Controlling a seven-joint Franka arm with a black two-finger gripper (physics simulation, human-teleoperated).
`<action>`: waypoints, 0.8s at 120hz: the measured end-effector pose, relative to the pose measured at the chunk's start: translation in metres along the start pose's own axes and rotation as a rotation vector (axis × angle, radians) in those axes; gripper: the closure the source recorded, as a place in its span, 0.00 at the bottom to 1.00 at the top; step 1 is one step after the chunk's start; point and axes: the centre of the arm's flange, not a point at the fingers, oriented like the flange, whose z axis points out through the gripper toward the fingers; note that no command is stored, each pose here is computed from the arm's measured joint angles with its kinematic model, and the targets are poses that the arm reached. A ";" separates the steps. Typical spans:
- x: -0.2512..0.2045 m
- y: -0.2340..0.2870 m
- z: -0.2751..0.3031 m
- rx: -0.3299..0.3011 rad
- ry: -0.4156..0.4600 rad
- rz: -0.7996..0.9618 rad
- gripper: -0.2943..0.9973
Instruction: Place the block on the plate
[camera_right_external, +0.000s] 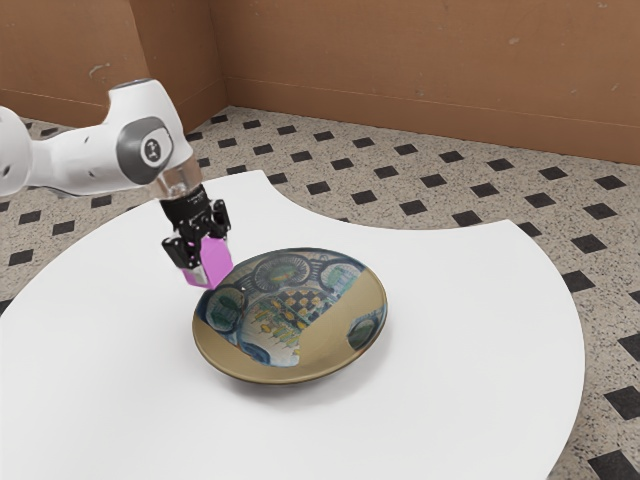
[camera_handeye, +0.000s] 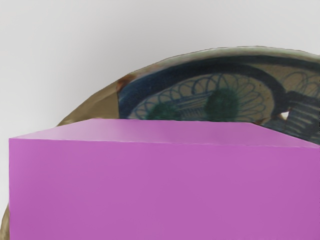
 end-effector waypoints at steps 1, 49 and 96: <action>-0.002 0.000 0.000 -0.001 -0.001 0.003 0.43; -0.042 0.021 0.035 -0.009 -0.020 0.061 0.43; -0.058 0.043 0.090 0.008 -0.032 0.077 0.43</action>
